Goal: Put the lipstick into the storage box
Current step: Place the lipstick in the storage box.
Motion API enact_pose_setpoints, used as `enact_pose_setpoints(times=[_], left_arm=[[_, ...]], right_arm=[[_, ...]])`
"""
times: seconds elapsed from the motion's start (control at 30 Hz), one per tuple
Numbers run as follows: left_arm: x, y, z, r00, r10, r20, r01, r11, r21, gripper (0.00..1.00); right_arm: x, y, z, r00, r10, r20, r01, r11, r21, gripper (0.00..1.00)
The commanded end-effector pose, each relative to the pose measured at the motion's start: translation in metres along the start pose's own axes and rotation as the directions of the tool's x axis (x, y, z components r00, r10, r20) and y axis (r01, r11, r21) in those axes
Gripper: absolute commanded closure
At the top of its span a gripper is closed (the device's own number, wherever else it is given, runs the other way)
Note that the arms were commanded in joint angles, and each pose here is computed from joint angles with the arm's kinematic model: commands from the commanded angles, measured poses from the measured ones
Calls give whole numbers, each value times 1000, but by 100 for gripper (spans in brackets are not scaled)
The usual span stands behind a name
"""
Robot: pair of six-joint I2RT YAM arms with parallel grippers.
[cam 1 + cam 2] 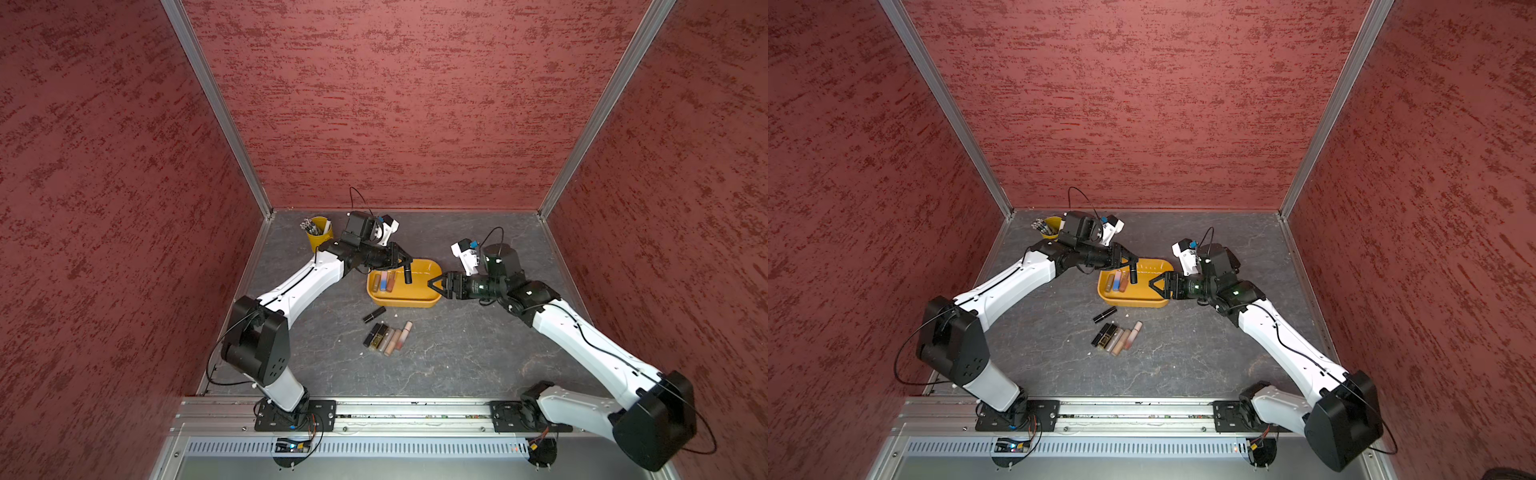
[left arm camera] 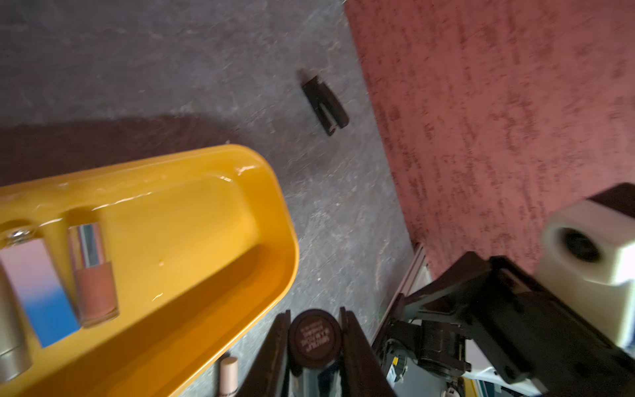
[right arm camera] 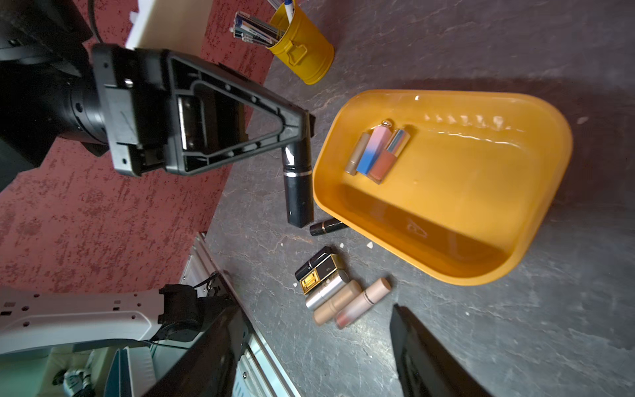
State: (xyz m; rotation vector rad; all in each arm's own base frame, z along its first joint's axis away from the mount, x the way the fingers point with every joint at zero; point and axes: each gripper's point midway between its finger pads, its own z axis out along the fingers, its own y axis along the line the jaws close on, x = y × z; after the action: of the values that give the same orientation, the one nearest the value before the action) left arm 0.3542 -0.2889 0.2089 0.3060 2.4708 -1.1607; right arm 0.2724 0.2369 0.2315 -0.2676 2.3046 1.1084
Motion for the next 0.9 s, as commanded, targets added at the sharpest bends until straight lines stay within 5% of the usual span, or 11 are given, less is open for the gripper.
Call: enact_pose_setpoints(times=[0.0, 0.43, 0.87], left_arm=[[5, 11, 3, 998, 48, -46, -53, 992, -112, 84], [-2, 53, 31, 984, 99, -152, -148, 919, -364, 83], [-4, 88, 65, 970, 73, -232, -174, 874, -454, 83]], right_arm=[[-2, -11, -7, 998, -52, 40, 49, 997, 63, 27], [10, -18, -1, 947, -296, 123, 293, 955, 43, 22], [15, -28, 9, 947, -313, 71, 309, 949, 70, 22]])
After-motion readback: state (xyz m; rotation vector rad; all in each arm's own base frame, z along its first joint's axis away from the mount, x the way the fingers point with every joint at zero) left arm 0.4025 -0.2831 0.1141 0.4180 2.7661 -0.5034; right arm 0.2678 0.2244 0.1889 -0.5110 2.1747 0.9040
